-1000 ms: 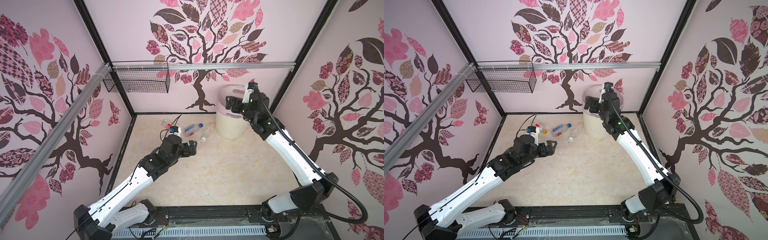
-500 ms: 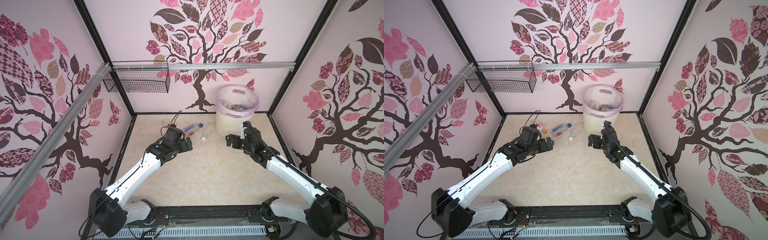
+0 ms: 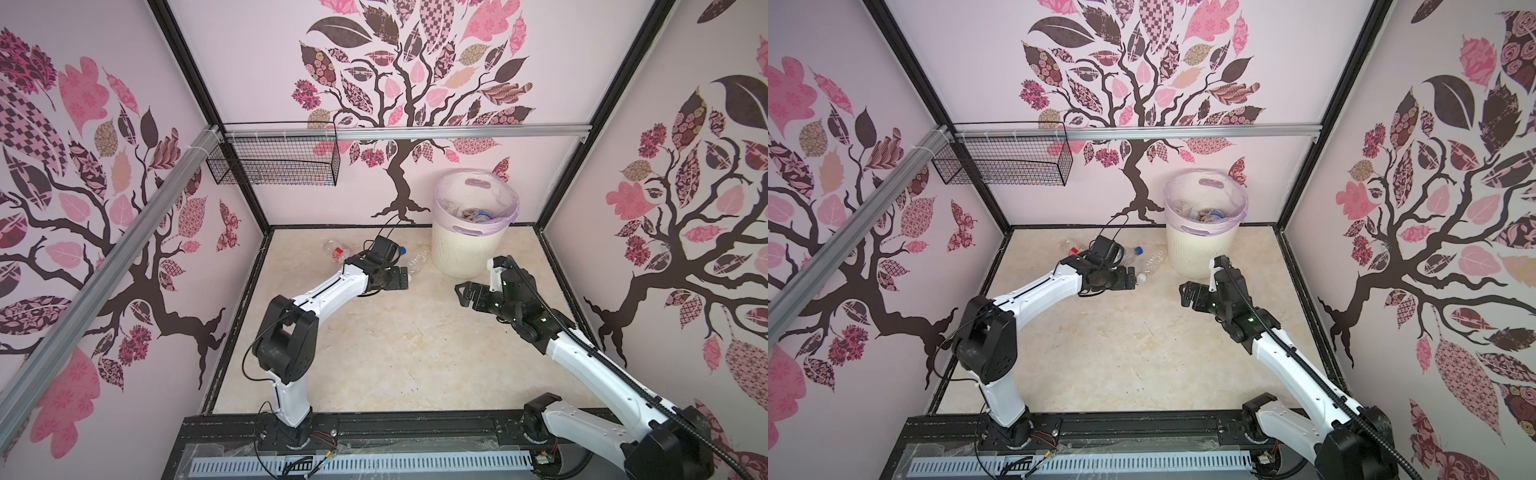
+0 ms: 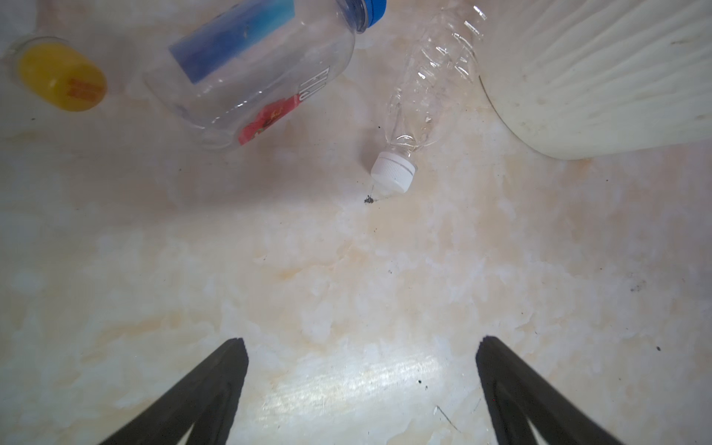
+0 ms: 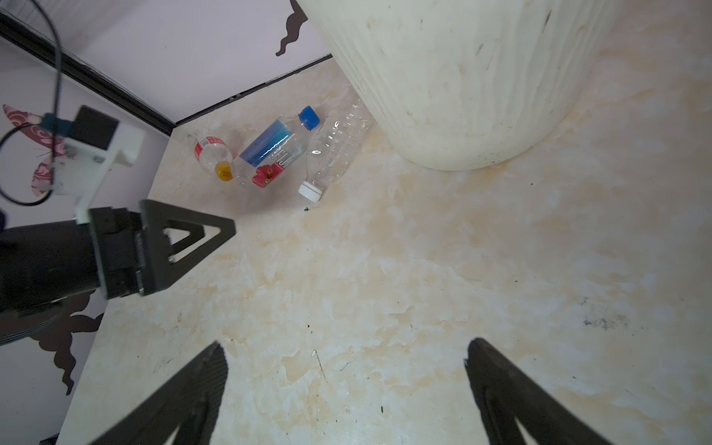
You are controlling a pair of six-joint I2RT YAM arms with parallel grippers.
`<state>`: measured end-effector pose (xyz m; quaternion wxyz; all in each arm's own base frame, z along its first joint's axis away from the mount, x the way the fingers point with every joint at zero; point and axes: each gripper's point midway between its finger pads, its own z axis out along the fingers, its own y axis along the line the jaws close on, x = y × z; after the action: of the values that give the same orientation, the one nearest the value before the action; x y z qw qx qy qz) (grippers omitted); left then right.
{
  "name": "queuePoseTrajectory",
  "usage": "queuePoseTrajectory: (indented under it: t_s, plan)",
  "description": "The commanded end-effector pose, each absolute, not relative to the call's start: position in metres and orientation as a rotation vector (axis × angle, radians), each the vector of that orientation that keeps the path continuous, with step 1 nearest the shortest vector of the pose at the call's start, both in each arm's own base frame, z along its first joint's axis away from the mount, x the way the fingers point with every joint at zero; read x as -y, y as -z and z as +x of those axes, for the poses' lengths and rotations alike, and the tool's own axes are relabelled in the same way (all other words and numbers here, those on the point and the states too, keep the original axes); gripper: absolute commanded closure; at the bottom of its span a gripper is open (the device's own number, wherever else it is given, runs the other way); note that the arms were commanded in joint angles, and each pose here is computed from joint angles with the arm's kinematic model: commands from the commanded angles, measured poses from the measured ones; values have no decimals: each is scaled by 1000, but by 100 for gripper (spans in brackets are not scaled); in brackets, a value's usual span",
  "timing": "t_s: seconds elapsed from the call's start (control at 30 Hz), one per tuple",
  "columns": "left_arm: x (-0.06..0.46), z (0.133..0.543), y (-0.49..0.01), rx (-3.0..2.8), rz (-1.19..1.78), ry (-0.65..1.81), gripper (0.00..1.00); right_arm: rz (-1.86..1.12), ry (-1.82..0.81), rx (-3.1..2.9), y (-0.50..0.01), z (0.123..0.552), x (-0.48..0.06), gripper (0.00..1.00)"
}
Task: Throw the plastic bottles in the bin
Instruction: Pick up the plastic bottle from the top-center of the table.
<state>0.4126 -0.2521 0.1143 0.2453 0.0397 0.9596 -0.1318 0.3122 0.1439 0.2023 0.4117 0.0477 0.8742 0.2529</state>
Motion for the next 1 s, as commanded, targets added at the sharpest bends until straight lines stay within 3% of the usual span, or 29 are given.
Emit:
queuePoseTrajectory:
  t_s: [0.0, 0.63, 0.97]
  plan:
    - [279, 437, -125, -2536, 230, 368, 5, 106, -665, -2221, -200, 303, -145, 0]
    - [294, 482, -58, -2583, 403, 168, 18, 100, -720, -2220, -201, 306, -150, 0]
    - [305, 489, -47, -2583, 446, 214, 37, 106, -723, -2228, -199, 309, -151, 0]
